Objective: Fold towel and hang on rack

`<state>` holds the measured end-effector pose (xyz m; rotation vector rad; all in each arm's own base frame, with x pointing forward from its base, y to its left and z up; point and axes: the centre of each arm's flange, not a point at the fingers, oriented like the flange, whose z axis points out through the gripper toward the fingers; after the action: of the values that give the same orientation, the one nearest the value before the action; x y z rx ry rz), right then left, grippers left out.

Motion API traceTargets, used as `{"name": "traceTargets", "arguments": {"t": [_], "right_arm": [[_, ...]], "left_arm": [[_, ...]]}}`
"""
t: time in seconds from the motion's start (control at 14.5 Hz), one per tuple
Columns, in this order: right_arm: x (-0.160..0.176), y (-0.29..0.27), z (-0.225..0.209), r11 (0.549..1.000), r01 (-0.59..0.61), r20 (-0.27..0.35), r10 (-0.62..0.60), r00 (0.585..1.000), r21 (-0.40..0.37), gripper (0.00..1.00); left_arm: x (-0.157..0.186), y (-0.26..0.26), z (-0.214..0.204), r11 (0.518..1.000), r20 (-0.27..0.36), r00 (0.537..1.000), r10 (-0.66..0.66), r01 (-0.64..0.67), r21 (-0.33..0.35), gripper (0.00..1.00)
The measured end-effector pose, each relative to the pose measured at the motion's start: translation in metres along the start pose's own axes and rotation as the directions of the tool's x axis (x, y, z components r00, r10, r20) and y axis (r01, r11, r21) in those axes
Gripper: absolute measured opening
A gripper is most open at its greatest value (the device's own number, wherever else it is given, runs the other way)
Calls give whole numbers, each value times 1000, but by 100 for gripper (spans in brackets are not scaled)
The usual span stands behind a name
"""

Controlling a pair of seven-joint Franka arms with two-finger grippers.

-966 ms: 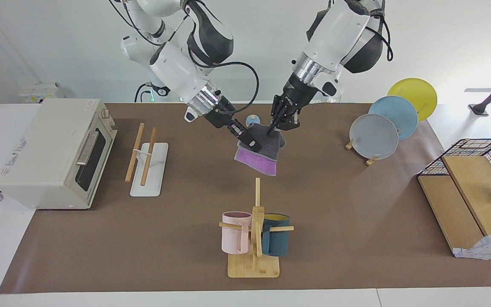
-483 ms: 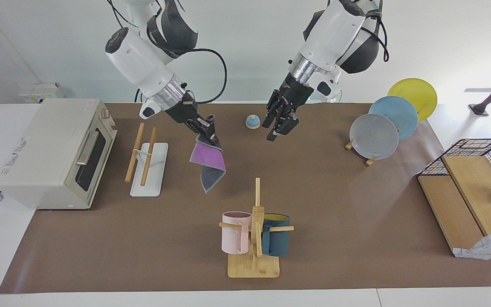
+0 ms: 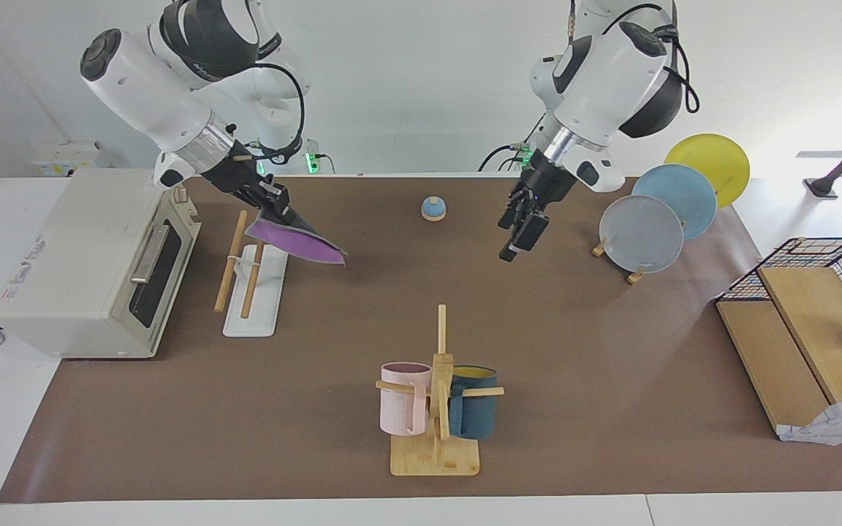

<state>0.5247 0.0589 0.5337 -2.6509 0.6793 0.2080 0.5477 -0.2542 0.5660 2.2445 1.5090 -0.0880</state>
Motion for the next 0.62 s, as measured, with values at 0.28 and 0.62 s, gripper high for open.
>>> {"name": "traceTargets", "arguments": {"t": [0.28, 0.62], "right_arm": [[10, 57, 10, 998, 56, 4, -56, 998, -10, 2], [22, 110, 4, 986, 164, -29, -164, 986, -2, 2]], "left_arm": [[88, -11, -22, 970, -29, 970, 242, -240, 45, 100], [139, -31, -35, 793, -14, 807, 590, -576, 196, 100]]}}
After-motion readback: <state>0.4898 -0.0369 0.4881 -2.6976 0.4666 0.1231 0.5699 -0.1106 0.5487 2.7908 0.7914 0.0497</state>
